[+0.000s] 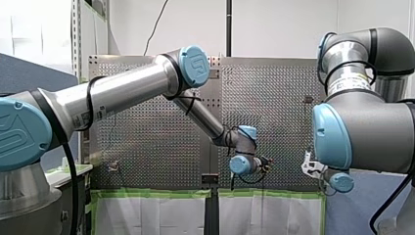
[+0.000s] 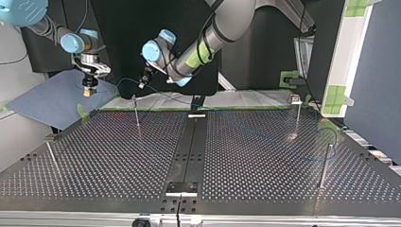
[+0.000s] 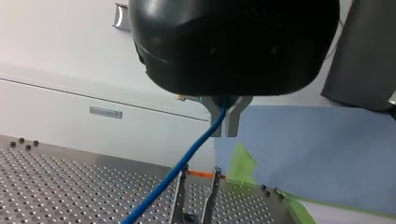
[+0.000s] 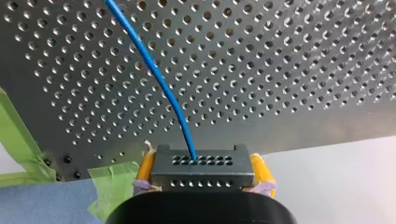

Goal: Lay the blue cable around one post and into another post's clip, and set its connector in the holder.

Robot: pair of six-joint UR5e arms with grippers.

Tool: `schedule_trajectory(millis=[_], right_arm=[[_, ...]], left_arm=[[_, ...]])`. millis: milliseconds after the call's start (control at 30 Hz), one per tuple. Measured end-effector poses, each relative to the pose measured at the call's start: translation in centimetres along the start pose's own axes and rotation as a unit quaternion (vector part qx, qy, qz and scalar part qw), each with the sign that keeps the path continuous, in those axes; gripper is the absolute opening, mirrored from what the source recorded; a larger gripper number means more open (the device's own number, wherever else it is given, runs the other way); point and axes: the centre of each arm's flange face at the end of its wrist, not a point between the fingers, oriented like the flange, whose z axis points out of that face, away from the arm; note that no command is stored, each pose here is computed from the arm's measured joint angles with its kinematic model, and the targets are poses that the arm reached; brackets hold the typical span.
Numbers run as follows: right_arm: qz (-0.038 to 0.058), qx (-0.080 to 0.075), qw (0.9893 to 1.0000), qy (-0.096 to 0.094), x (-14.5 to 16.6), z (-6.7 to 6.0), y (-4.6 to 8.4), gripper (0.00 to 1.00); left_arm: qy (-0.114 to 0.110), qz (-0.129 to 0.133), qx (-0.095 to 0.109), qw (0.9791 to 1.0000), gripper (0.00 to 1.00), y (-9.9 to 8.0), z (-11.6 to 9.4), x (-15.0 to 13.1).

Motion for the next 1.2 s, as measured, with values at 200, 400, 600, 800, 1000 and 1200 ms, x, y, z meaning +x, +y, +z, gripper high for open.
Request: schedule_trajectory(millis=[200,400,600,800,1000,1200], right_arm=[[0.0009,-0.002,1.0000,0.001,0.2,0.2,0.4,0.00],[0.0014,-0.002,1.0000,0.001,0.2,0.4,0.4,0.00],[0.0038,-0.001,1.0000,0.001,0.5,0.9,0.5,0.00],[0.0038,0.007,1.0000,0.000,0.7,1.4,0.3,0.00],[0.0031,0.015,0.9999,-0.003,0.7,1.7,-0.3,0.00],[0.0034,0.021,0.9997,-0.008,0.7,2.0,-0.8,0.00]], left_arm=[[0.001,-0.009,0.003,1.0000,0.02,-0.4,0.4,-0.8],[0.002,-0.019,0.008,0.9998,0.02,-0.6,0.5,-1.1],[0.004,-0.030,0.006,0.9995,0.02,-0.1,0.7,-1.2],[0.004,-0.042,0.001,0.9991,0.02,0.7,1.0,-1.3],[0.004,-0.053,0.000,0.9986,0.02,1.4,1.2,-1.4],[0.021,-0.046,0.000,0.9987,0.02,1.4,1.5,0.5]])
